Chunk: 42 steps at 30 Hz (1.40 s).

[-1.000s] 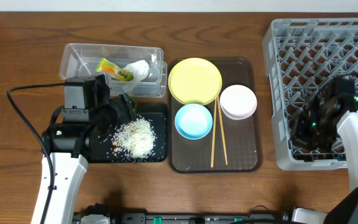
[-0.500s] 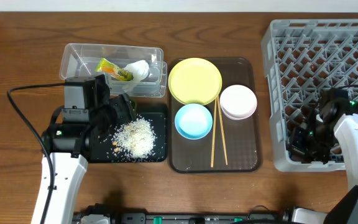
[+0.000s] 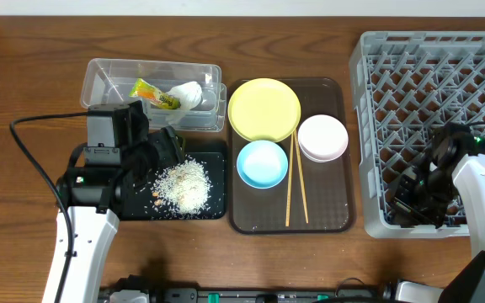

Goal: Sort waste into correct bins and load items into the dishwasher rack
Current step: 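Reach the right gripper to the pink bowl and grasp its rim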

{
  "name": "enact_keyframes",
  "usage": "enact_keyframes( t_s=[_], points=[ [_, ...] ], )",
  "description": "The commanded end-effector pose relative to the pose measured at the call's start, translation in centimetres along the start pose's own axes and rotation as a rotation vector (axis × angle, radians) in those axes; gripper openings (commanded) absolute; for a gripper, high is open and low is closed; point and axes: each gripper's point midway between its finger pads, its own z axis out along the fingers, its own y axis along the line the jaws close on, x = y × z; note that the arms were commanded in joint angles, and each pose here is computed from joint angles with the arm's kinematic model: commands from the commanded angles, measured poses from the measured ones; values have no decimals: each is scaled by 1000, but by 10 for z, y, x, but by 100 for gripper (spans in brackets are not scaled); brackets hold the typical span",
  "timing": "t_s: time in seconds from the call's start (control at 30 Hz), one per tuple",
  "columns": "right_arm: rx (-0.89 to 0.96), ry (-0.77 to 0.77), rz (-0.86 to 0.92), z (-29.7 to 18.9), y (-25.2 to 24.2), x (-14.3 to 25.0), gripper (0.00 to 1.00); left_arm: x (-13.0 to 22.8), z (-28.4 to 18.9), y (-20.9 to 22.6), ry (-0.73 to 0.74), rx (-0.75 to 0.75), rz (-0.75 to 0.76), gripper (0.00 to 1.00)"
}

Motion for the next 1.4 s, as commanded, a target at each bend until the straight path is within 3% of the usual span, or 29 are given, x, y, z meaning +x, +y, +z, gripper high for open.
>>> enact_keyframes(
  t_s=[0.0, 0.23, 0.4, 0.47, 0.53, 0.6, 0.83, 0.9, 1.0, 1.1, 1.2, 1.37],
  points=[
    [31, -36, 93, -1, -9, -6, 1, -6, -3, 0, -18, -10, 23, 65],
    [-78, -167, -66, -41, 19, -33, 1, -6, -3, 0, -18, -10, 24, 65],
    [-158, -403, -252, -105, 53, -61, 2, -6, -3, 0, -17, -10, 23, 65],
    [-227, -486, -402, -127, 81, -65, 7, -6, -3, 0, -17, -10, 23, 65],
    [-293, -548, -519, -138, 109, -66, 26, -6, -3, 0, -17, -10, 23, 65],
    [-310, -592, -587, -142, 130, -69, 28, -6, -3, 1, -15, -11, 23, 65],
    [-217, -673, -785, -120, 188, -80, 39, -3, -2, 5, -8, -29, 19, 65],
    [-148, -686, -833, -108, 196, -87, 48, 0, -2, 14, -4, -78, 12, 65],
    [-23, -693, -842, -88, 201, -103, 54, 7, -5, 41, 4, -223, -56, 65],
    [62, -665, -840, -66, 200, -115, 54, 15, -14, 68, 4, -377, -116, 65],
    [91, -597, -849, -37, 202, -123, 53, 20, -16, 73, 22, -407, -118, 66],
    [134, -495, -844, 3, 197, -133, 40, 21, -16, 74, 25, -409, -118, 65]
  ],
)
